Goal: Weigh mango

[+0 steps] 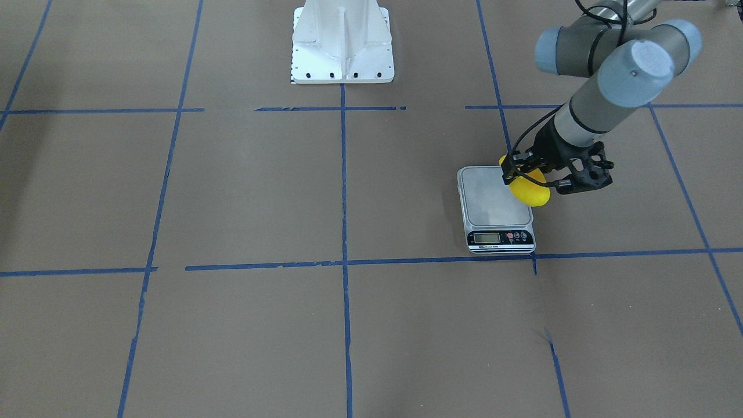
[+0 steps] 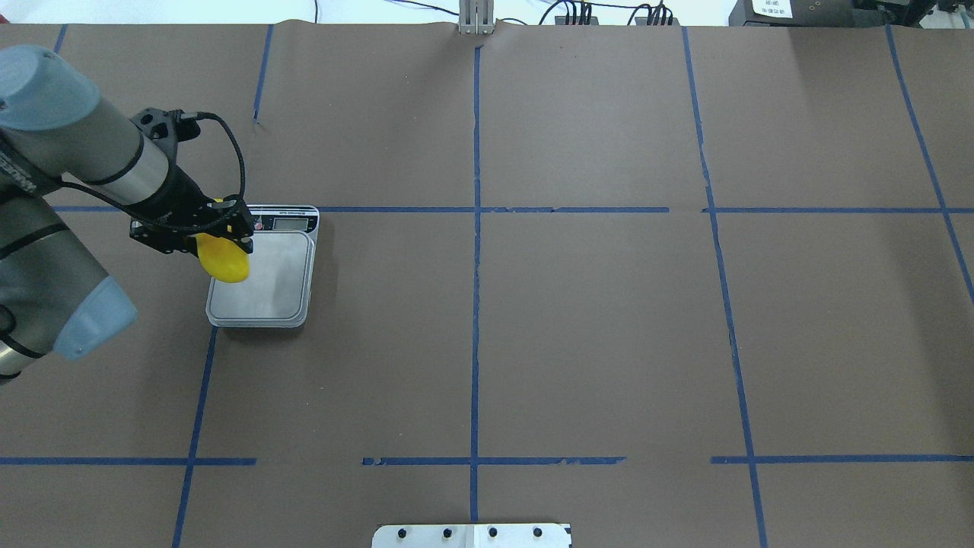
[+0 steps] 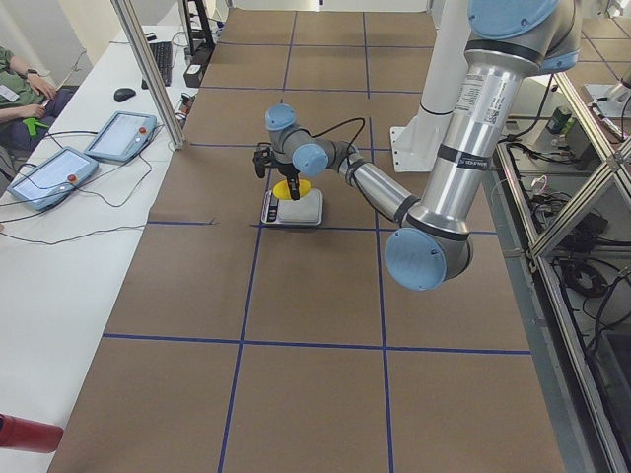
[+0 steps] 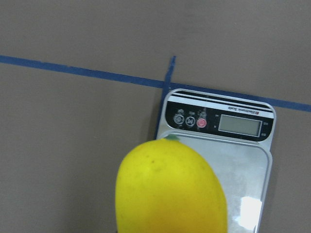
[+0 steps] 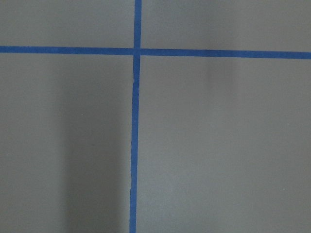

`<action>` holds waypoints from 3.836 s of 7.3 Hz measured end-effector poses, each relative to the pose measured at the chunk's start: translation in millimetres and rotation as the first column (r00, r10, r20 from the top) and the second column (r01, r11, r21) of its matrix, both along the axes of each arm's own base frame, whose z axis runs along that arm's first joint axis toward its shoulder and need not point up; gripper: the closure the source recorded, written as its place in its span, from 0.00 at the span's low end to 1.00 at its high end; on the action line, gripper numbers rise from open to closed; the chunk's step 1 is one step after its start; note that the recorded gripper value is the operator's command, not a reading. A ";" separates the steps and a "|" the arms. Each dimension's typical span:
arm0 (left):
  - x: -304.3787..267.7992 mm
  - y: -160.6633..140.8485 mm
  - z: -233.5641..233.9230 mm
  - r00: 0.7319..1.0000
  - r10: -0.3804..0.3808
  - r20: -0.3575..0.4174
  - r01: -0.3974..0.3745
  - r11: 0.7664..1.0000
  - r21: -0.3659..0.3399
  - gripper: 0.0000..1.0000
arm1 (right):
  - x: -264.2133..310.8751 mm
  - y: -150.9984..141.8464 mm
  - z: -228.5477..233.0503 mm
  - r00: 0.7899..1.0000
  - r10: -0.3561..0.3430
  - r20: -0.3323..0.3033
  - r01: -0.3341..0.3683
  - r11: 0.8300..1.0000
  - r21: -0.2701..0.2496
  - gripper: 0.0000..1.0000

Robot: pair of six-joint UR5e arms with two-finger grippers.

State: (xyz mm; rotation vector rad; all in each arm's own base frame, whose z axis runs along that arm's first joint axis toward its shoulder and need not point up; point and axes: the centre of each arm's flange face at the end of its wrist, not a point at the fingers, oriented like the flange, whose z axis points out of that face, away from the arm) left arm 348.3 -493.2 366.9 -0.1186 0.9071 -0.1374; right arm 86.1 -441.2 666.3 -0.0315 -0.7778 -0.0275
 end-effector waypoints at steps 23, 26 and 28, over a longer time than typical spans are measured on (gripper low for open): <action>-433.1 18.3 260.9 0.987 0.077 0.142 -0.112 0.961 0.253 0.00 | 0.0 0.3 0.3 1.000 0.000 0.000 0.000 1.000 0.000 0.00; -433.4 24.7 276.5 0.987 0.068 0.145 -0.106 0.955 0.276 0.00 | 0.0 -0.1 -0.1 1.000 0.000 0.000 0.000 1.000 0.001 0.00; -433.4 25.2 280.9 0.987 0.069 0.145 -0.106 0.958 0.266 0.00 | 0.0 0.0 0.0 1.000 0.000 0.000 0.000 1.000 0.000 0.00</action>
